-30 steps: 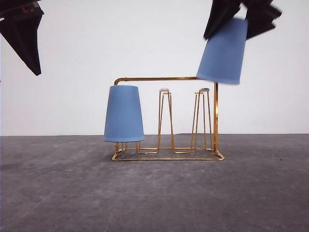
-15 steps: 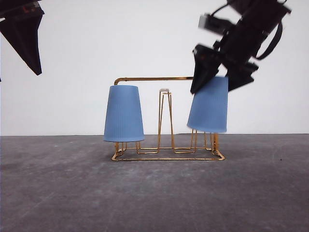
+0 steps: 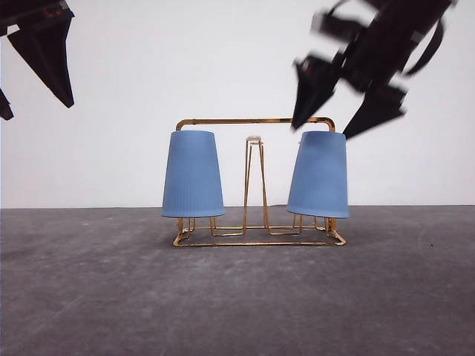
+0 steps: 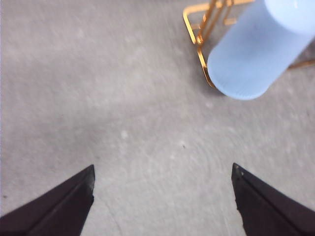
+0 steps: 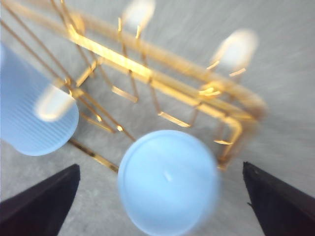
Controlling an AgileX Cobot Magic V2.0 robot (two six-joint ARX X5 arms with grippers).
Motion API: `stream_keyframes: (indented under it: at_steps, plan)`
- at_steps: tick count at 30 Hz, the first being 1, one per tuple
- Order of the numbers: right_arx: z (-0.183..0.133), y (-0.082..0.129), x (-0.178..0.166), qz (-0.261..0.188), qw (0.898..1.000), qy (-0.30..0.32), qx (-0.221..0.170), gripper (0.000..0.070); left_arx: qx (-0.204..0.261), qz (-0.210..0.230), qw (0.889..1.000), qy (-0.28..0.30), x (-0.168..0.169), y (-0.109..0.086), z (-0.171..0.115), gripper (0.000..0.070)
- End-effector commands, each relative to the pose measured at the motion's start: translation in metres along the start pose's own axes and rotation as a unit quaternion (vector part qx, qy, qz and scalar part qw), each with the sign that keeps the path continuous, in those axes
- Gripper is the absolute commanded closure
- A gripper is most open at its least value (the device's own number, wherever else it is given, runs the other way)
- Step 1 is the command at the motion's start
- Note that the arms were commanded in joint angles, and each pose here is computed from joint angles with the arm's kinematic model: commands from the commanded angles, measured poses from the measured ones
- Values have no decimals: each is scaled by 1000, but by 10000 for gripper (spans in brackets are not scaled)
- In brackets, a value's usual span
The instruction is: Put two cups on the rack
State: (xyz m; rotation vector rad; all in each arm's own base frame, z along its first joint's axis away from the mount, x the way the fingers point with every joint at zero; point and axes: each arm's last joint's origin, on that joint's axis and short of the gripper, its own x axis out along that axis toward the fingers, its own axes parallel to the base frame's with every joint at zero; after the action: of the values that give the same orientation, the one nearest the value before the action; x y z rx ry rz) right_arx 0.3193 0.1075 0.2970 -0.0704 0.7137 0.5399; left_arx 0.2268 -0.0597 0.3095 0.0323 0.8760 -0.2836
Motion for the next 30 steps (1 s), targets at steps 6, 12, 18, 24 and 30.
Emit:
stream_keyframes:
  at_steps: [6, 12, 18, 24, 30]
  plan:
    - [-2, 4, -57, -56, 998, -22, 11, 27, -24, 25, 999, -11, -2, 18, 4, 185]
    - [-42, 3, -88, -95, 994, -34, 44, 28, -45, 43, 998, -13, -4, 31, 3, 185]
    - [-88, 5, -101, -131, 988, -33, 77, 28, -47, 42, 998, -13, -4, 31, 3, 184]
    - [-101, 6, -104, -144, 985, -33, 85, 58, -46, 42, 998, -13, -4, 30, 3, 185]
    - [-98, 6, -104, -144, 984, -48, 95, 667, -47, 42, 998, -13, -4, 30, 3, 541]
